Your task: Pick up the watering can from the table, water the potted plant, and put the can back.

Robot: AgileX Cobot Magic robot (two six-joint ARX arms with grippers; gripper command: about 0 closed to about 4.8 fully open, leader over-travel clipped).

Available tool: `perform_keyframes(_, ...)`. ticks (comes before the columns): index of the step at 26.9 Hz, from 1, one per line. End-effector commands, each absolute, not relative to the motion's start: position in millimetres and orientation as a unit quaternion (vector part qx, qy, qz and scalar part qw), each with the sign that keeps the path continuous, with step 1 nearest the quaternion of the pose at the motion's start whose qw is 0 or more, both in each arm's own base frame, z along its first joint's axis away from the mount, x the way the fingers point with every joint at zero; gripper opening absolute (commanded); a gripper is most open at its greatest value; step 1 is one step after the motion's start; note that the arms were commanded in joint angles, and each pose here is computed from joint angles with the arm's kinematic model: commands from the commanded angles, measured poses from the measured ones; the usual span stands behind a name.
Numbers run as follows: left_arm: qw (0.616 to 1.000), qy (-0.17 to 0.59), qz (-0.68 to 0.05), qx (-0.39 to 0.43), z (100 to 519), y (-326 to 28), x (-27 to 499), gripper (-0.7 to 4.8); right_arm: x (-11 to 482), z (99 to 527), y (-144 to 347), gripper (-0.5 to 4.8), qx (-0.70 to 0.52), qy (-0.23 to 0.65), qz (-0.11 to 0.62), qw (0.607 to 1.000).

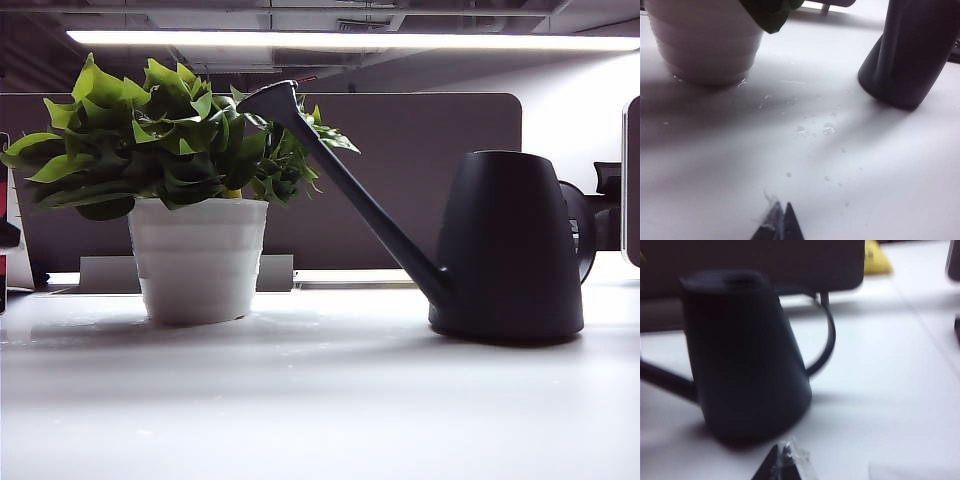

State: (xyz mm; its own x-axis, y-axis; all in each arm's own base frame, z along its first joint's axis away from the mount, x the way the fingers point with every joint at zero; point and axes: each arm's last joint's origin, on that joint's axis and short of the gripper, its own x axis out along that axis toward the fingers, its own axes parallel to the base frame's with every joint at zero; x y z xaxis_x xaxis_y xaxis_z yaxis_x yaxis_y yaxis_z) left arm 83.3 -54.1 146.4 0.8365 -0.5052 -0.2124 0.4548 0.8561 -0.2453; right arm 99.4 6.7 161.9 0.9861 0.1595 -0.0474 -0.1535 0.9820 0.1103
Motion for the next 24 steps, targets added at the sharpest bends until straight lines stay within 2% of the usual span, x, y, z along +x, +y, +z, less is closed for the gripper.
perform_keyframes(1, 0.959, 0.119, -0.237, -0.102, 149, -50, 85, -0.05, 97, 168, 5, -0.05, 0.051, -0.012, 0.074, 0.996)
perform_keyframes(5, 0.970, 0.111, -0.186, -0.110, 150, -40, 90, -0.05, 97, 172, 4, -0.05, 0.050, -0.033, 0.069, 0.996)
perform_keyframes(15, 0.989, 0.065, 0.014, -0.129, 153, -1, 97, -0.05, 97, 171, 5, -0.05, 0.050, -0.027, 0.072, 0.996)
perform_keyframes(24, 0.988, 0.063, 0.044, -0.131, 152, 5, 96, -0.05, 97, 171, 5, -0.05, 0.050, -0.027, 0.072, 0.996)
